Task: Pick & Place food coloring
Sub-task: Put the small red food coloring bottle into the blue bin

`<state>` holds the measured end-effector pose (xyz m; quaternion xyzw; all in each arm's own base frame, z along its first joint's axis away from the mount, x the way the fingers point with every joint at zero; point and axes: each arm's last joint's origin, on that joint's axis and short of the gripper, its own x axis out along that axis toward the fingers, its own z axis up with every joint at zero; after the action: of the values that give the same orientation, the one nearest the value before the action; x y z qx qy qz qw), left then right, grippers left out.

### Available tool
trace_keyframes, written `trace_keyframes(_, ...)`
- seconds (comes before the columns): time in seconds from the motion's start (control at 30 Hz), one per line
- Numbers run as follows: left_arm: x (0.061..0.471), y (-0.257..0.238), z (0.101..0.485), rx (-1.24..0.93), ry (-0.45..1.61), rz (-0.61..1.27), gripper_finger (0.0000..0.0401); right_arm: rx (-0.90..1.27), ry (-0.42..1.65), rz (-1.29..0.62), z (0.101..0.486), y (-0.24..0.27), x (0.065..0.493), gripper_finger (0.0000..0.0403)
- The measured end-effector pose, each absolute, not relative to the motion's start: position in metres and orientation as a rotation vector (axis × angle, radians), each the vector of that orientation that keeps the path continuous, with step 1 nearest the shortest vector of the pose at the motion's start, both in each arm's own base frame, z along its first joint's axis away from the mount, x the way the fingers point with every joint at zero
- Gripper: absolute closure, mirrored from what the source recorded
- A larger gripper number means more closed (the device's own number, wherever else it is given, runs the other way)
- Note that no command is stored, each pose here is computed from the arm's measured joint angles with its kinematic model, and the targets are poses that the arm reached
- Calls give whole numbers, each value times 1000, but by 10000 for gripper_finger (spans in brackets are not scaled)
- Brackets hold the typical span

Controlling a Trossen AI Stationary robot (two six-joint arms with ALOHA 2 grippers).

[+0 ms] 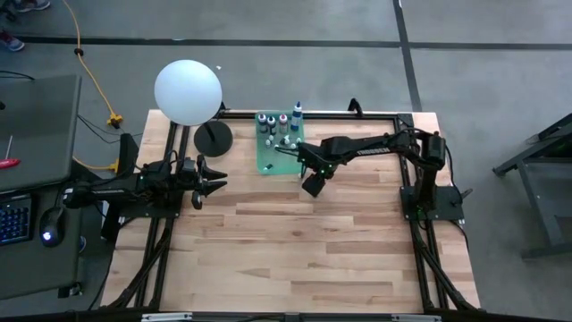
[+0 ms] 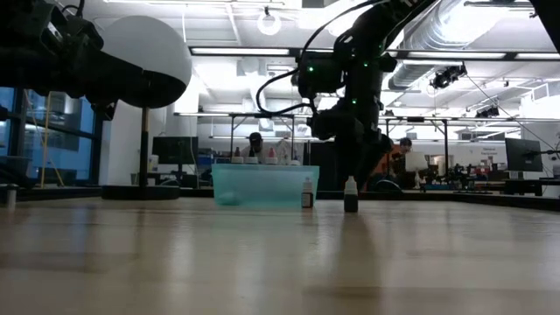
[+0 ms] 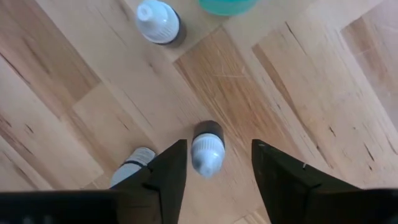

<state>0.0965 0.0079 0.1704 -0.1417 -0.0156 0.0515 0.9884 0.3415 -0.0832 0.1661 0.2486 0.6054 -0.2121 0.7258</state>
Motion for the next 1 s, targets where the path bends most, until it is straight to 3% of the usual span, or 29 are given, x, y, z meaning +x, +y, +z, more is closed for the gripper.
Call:
trace_keyframes(0.6, 96, 8, 170, -285, -31, 103, 272, 559, 1337, -443, 167, -83, 342, 349)
trace_keyframes(1.0, 96, 8, 170, -285, -32, 103, 272, 573, 1355, -443, 167, -82, 340, 351)
